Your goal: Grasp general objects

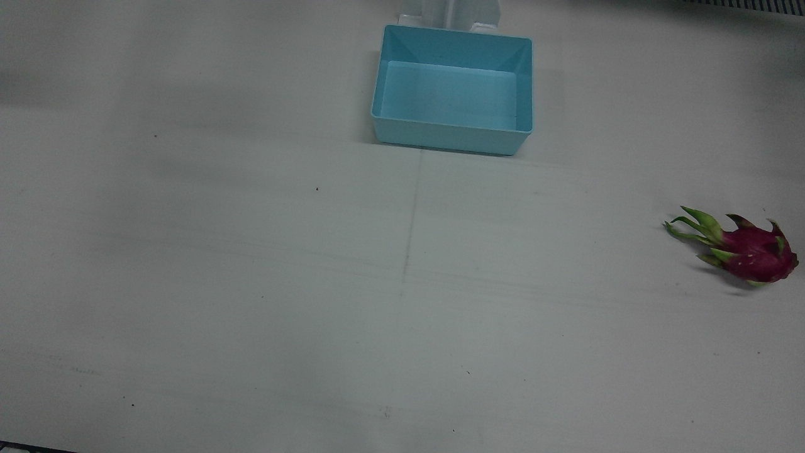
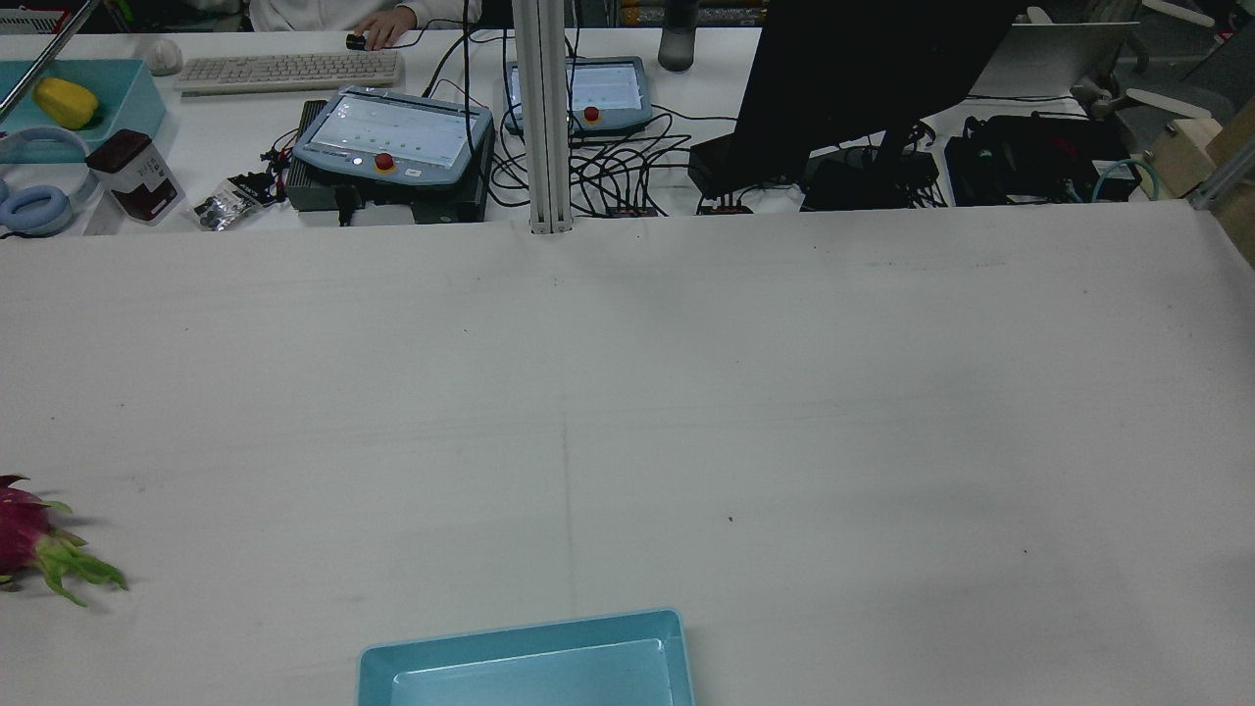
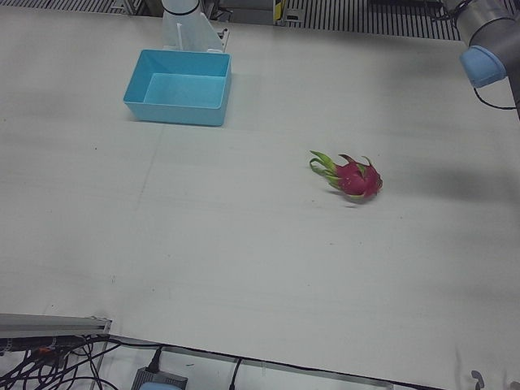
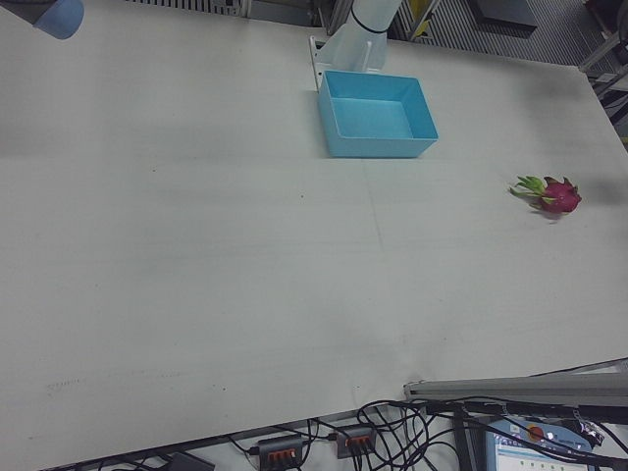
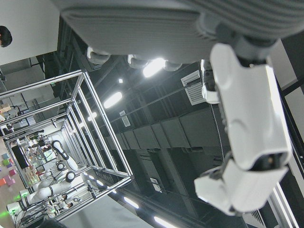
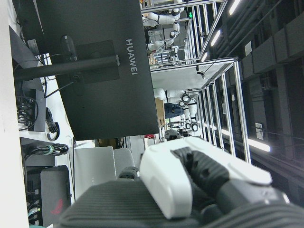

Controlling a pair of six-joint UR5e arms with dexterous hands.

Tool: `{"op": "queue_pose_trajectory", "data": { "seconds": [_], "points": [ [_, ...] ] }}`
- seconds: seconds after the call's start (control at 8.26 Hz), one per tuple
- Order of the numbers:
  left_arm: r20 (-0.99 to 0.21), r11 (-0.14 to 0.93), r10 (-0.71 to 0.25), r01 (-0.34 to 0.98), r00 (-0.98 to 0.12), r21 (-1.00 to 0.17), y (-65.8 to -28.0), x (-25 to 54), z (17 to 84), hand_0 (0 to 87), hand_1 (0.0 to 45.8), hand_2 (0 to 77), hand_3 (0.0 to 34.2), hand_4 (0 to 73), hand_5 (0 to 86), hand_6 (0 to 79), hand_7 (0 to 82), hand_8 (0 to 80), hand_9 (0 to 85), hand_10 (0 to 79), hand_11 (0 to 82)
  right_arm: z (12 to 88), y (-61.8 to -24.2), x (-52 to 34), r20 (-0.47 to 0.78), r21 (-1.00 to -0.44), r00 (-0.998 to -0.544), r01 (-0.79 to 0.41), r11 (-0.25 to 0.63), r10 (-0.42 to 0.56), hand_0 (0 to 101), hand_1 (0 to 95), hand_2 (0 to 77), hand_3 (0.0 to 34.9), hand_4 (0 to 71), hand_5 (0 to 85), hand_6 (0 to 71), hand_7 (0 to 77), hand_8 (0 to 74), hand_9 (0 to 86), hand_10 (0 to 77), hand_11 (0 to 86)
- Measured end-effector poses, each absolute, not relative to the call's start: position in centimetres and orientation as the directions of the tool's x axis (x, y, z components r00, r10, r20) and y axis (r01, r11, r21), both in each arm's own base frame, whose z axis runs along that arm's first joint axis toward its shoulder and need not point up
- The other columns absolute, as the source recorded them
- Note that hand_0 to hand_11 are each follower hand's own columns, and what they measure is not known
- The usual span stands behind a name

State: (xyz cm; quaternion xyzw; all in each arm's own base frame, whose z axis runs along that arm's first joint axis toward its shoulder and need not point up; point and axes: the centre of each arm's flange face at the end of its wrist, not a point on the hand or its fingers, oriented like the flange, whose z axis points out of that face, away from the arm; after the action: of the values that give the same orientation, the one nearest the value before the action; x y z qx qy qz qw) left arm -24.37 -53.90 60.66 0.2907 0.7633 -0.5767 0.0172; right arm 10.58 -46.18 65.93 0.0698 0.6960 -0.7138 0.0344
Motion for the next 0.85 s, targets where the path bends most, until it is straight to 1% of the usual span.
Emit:
{"op": "queue_pose_trajectory", "data": {
  "seconds": [0.12, 0.73, 0.85],
  "points": [
    [-0.361, 0.166, 0.424, 0.464, -0.83, -0.87, -53.9, -24.38, 60.65, 52.0, 0.0, 50.2, 20.0, 1.6, 84.0, 0.0, 0.5, 1.1, 1.1, 0.5, 1.1, 65.94, -46.18, 10.58, -0.147, -0.989, -0.988, 0.146, -0.029, 0.048, 0, 94.9, 77.4, 0.0, 0.0, 0.0, 0.0, 0.0, 0.0, 0.5, 0.0, 0.5],
    [-0.364, 0.16, 0.42, 0.462, -0.831, -0.872, -53.93, -24.31, 60.93, 52.1, 0.0, 50.2, 19.5, 2.2, 84.0, 0.0, 0.5, 1.1, 1.1, 1.1, 2.2, 66.22, -46.13, 10.48, -0.151, -0.988, -0.987, 0.149, -0.033, 0.05, 0, 94.9, 77.4, 0.0, 0.0, 0.0, 0.0, 0.0, 0.0, 0.5, 0.0, 0.5],
    [-0.364, 0.157, 0.418, 0.461, -0.832, -0.873, -53.93, -24.3, 60.95, 52.2, 0.0, 50.2, 19.0, 3.8, 84.0, 0.0, 0.5, 1.1, 1.1, 1.1, 1.6, 66.79, -46.12, 10.37, -0.15, -0.988, -0.987, 0.148, -0.041, 0.049, 0, 94.9, 77.4, 0.0, 0.0, 0.0, 0.0, 0.0, 0.0, 0.5, 0.0, 0.5]
  ]
}}
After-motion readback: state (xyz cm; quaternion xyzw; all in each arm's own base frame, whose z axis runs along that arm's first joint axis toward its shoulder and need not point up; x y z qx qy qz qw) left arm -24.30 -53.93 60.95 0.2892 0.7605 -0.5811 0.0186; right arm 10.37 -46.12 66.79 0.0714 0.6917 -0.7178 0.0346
